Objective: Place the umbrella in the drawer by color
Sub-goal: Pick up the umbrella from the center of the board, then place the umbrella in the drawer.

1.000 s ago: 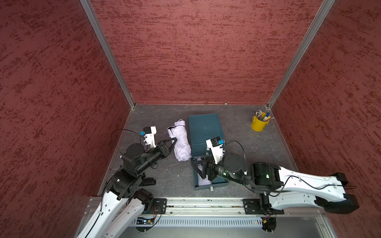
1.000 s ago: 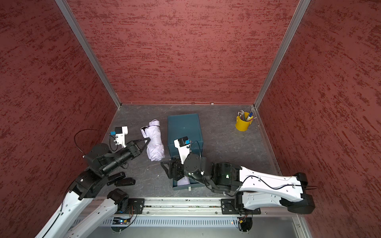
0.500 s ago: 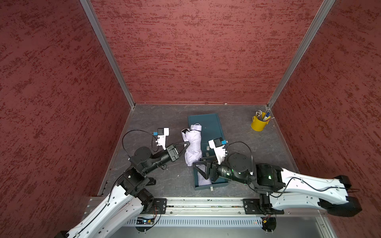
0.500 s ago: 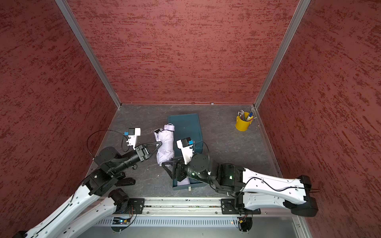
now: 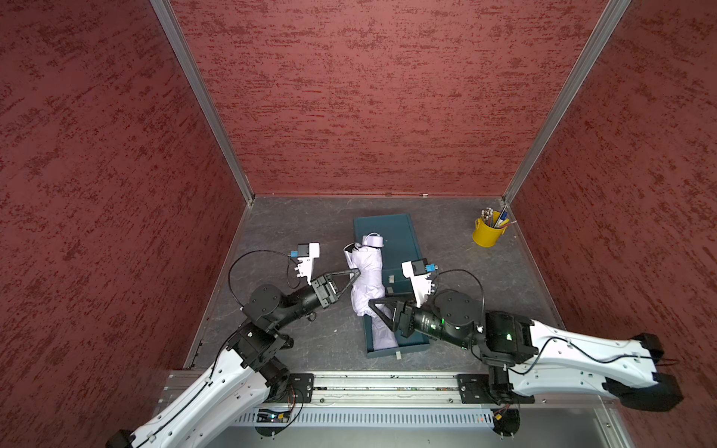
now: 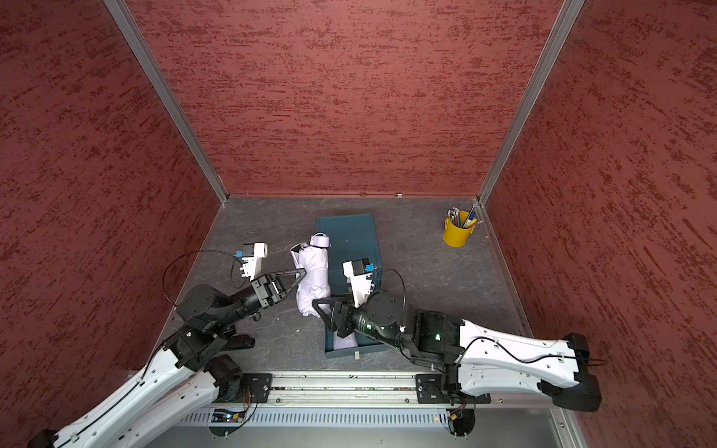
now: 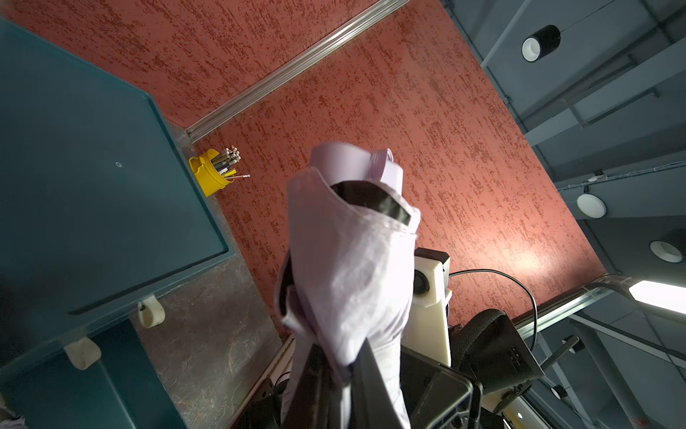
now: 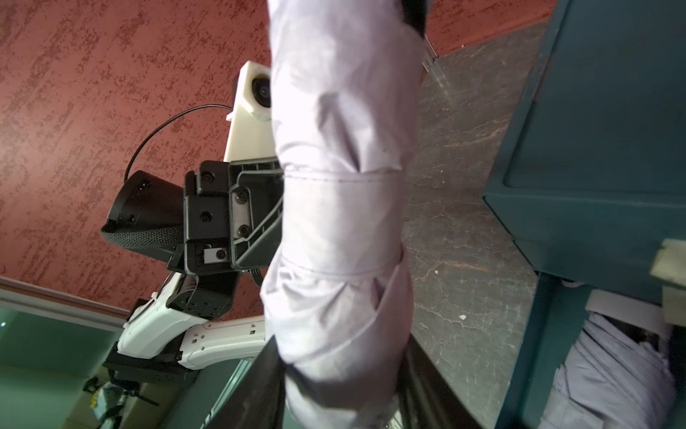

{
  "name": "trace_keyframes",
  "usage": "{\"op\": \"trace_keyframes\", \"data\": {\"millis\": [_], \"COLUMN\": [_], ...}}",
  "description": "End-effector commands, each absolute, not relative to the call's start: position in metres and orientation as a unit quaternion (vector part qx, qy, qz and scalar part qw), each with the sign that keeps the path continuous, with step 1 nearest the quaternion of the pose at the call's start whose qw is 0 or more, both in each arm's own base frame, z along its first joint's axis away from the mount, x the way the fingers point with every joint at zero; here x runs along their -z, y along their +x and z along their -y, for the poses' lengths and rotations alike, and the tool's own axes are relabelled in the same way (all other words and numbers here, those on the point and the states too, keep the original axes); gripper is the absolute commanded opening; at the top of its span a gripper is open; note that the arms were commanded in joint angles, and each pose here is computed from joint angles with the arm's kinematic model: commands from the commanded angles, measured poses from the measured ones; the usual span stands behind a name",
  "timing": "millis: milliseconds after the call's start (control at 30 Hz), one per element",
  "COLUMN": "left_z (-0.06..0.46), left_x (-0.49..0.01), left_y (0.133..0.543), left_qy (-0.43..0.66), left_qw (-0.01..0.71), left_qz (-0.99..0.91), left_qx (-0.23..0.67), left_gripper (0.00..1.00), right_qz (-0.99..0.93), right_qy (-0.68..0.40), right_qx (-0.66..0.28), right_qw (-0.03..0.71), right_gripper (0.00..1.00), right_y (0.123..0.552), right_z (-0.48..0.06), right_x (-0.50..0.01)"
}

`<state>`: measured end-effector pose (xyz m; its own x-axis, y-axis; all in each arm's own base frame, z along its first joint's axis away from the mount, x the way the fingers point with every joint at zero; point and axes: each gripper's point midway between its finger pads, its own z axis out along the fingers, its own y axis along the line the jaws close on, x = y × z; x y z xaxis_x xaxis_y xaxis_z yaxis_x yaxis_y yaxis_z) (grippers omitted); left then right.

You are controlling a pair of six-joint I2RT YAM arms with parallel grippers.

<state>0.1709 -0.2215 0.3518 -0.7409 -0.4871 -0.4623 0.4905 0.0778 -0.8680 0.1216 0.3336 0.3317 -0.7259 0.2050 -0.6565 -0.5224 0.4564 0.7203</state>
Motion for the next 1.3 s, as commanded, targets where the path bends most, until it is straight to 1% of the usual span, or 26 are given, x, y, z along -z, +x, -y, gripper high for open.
{"op": "trace_keyframes", "data": {"millis": [0, 100, 267, 300, 333, 367, 433, 500, 533, 567, 633, 667, 767, 833, 933, 1033, 1100, 1267], "left_z": [0.216, 0.218, 0.220, 0.220, 0.220, 0.220, 0.221, 0.221, 0.220, 0.218, 0.212, 0.209, 0.196, 0.191, 0.191, 0.198, 0.205, 0.217], "left_x": [-0.377, -0.364, -0.337, -0.333, -0.327, -0.322, -0.315, -0.308, -0.305, -0.302, -0.300, -0.299, -0.295, -0.290, -0.277, -0.264, -0.259, -0.252], "left_y": [0.160, 0.165, 0.175, 0.176, 0.178, 0.180, 0.182, 0.184, 0.186, 0.188, 0.192, 0.194, 0.202, 0.208, 0.217, 0.226, 0.232, 0.243], "left_qy": [0.017, 0.011, 0.000, -0.002, -0.006, -0.009, -0.009, -0.009, -0.012, -0.013, -0.018, -0.020, -0.025, -0.017, -0.008, 0.005, 0.015, 0.024], "left_qw": [0.380, 0.378, 0.377, 0.378, 0.378, 0.378, 0.379, 0.381, 0.383, 0.387, 0.400, 0.407, 0.426, 0.432, 0.423, 0.406, 0.395, 0.384], "left_qz": [-0.597, -0.609, -0.645, -0.651, -0.658, -0.665, -0.677, -0.691, -0.699, -0.708, -0.724, -0.733, -0.763, -0.786, -0.817, -0.839, -0.849, -0.859], "left_qx": [0.707, 0.698, 0.665, 0.658, 0.652, 0.645, 0.631, 0.615, 0.604, 0.590, 0.562, 0.545, 0.485, 0.443, 0.393, 0.363, 0.352, 0.338], "left_gripper": [0.00, 0.00, 0.00, 0.00, 0.00, 0.03, 0.18, 0.43, 0.53, 0.61, 0.70, 0.72, 0.77, 0.77, 0.77, 0.77, 0.81, 0.81], "right_qz": [-0.764, -0.766, -0.774, -0.777, -0.781, -0.787, -0.797, -0.808, -0.814, -0.819, -0.831, -0.838, -0.869, -0.890, -0.904, -0.912, -0.920, -0.940], "right_qy": [-0.093, -0.103, -0.107, -0.109, -0.110, -0.111, -0.112, -0.117, -0.120, -0.123, -0.134, -0.139, -0.147, -0.137, -0.125, -0.111, -0.106, -0.087], "right_qx": [-0.524, -0.518, -0.507, -0.502, -0.495, -0.486, -0.470, -0.454, -0.445, -0.439, -0.428, -0.420, -0.402, -0.387, -0.383, -0.376, -0.360, -0.313], "right_qw": [0.364, 0.365, 0.363, 0.364, 0.365, 0.363, 0.362, 0.357, 0.353, 0.348, 0.331, 0.318, 0.250, 0.199, 0.145, 0.119, 0.111, 0.106], "right_gripper": [0.40, 0.31, 0.05, 0.01, 0.00, 0.00, 0.00, 0.00, 0.00, 0.00, 0.00, 0.00, 0.00, 0.00, 0.00, 0.00, 0.00, 0.00], "right_y": [0.125, 0.124, 0.124, 0.124, 0.125, 0.125, 0.126, 0.124, 0.123, 0.121, 0.115, 0.110, 0.089, 0.074, 0.057, 0.050, 0.049, 0.055], "right_z": [-0.334, -0.335, -0.334, -0.333, -0.330, -0.328, -0.322, -0.315, -0.311, -0.306, -0.298, -0.293, -0.274, -0.258, -0.249, -0.244, -0.241, -0.238], "right_x": [-0.341, -0.341, -0.340, -0.339, -0.338, -0.336, -0.332, -0.328, -0.324, -0.321, -0.312, -0.307, -0.284, -0.267, -0.247, -0.230, -0.219, -0.196]}}
